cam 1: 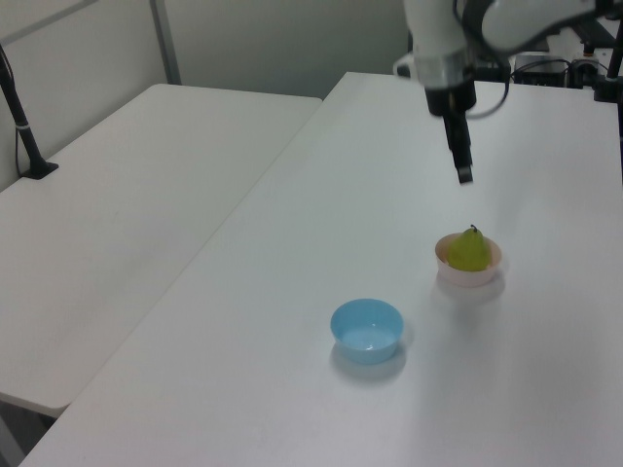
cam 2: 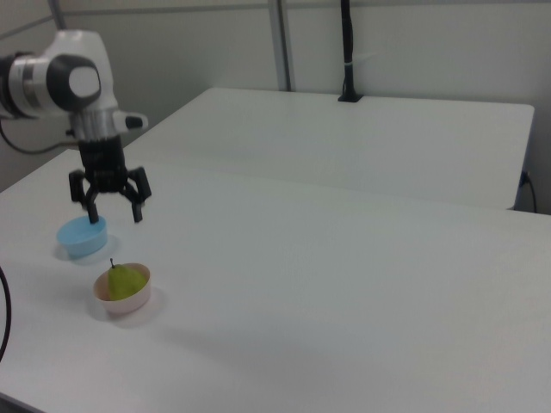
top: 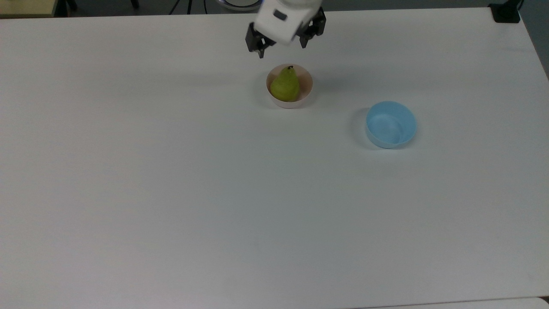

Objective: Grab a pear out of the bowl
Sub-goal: 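Move the open gripper over the pear and lower it into the pink bowl, then close the gripper on the green pear and lift it from the bowl, then carry the pear away from the pink bowl and lower it onto the table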

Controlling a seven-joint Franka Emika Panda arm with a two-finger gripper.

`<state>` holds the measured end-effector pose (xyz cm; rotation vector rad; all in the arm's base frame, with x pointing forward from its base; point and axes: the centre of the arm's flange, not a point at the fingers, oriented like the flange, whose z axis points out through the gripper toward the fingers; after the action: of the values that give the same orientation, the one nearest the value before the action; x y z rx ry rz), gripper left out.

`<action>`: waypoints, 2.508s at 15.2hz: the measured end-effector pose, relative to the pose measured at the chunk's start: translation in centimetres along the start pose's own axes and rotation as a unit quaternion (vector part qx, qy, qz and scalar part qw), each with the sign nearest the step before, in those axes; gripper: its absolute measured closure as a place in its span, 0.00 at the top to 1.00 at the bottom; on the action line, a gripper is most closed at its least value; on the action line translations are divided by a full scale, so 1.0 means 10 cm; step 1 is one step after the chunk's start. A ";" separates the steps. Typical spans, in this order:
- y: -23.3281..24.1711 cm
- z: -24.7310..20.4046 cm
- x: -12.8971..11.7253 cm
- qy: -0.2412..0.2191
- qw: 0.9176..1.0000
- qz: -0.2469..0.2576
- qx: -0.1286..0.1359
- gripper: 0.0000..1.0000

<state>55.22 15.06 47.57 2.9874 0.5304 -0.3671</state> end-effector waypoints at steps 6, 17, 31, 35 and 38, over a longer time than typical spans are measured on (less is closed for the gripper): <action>-0.22 0.88 0.31 -0.056 0.997 -0.039 -0.023 1.00; -0.50 1.43 0.58 -0.071 0.994 -0.067 -0.055 0.85; -0.47 0.84 0.39 -0.060 0.995 -0.058 -0.047 0.69; -0.20 0.44 0.30 -0.041 0.998 -0.037 -0.023 0.69; 0.40 0.27 0.27 -0.023 1.000 -0.001 -0.010 0.69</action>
<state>58.53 11.85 44.43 2.9528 0.5288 -0.4258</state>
